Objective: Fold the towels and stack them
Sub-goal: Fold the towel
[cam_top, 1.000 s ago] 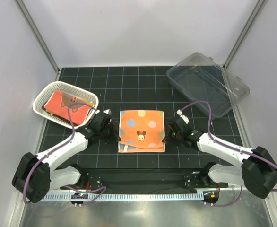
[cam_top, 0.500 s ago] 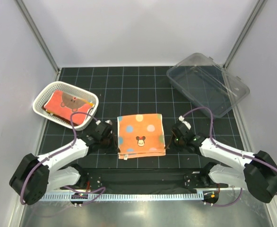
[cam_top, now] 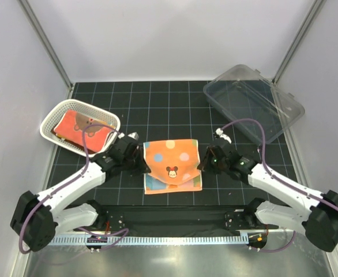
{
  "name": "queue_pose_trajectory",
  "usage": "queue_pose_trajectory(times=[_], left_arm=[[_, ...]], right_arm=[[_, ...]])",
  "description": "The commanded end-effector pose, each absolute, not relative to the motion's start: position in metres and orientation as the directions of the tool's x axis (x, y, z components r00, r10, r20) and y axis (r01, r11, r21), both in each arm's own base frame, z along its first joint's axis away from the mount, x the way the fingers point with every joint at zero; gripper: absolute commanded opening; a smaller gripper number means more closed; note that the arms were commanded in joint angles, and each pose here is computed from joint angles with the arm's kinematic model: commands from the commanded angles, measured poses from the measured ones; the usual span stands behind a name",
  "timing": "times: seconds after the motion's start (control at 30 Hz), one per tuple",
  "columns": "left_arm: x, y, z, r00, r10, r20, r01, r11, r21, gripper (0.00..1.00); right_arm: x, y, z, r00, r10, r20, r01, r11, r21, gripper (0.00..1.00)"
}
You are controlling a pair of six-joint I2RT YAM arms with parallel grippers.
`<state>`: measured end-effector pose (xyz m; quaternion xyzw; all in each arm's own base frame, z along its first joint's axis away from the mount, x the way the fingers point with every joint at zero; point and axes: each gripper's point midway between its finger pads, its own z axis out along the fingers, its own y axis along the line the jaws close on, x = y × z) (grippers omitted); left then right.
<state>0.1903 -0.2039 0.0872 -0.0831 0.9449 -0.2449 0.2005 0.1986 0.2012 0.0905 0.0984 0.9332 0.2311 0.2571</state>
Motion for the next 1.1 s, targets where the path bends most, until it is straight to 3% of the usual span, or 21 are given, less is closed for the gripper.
queue_pose_trajectory(times=[0.0,0.23,0.37,0.73,0.8,0.83,0.93,0.97,1.0,1.07], left_arm=[[0.175,-0.199,0.101,-0.909,-0.244,-0.338,-0.045,0.863,-0.503,0.0],[0.141,-0.191,0.048,-0.921,-0.284,-0.266,-0.099,0.832,-0.546,0.0],[0.134,-0.18,0.024,-0.933,-0.261,-0.249,-0.115,0.87,-0.48,0.0],[0.129,-0.187,0.023,-0.947,-0.228,-0.228,-0.084,0.858,-0.507,0.0],[0.126,-0.192,0.028,-0.953,-0.216,-0.213,-0.072,0.843,-0.533,0.02],[0.126,-0.193,0.032,-0.952,-0.216,-0.218,-0.065,0.836,-0.544,0.04],[0.124,-0.193,0.045,-0.955,-0.207,-0.214,-0.058,0.835,-0.547,0.34],[0.121,-0.189,0.049,-0.954,-0.205,-0.217,-0.059,0.842,-0.536,0.48],[0.124,-0.19,0.054,-0.95,-0.214,-0.227,-0.059,0.838,-0.543,0.54],[0.132,-0.193,0.068,-0.938,-0.237,-0.254,-0.058,0.827,-0.559,0.65]], right_arm=[[0.185,0.192,0.097,-0.856,0.279,-0.435,0.046,0.88,0.473,0.01],[0.158,0.186,0.051,-0.883,0.309,-0.355,0.089,0.851,0.518,0.01],[0.154,0.182,0.027,-0.892,0.3,-0.339,0.102,0.863,0.494,0.01],[0.156,0.18,0.025,-0.887,0.302,-0.351,0.102,0.867,0.488,0.01],[0.164,0.177,0.033,-0.869,0.31,-0.385,0.104,0.876,0.471,0.08],[0.164,0.173,0.034,-0.867,0.31,-0.39,0.113,0.885,0.451,0.14],[0.176,0.172,0.052,-0.849,0.304,-0.431,0.106,0.899,0.426,0.3],[0.184,0.177,0.064,-0.841,0.304,-0.448,0.094,0.897,0.431,0.34],[0.189,0.177,0.07,-0.836,0.274,-0.475,0.065,0.909,0.411,0.45],[0.207,0.184,0.085,-0.823,0.245,-0.513,0.036,0.923,0.384,0.54]])
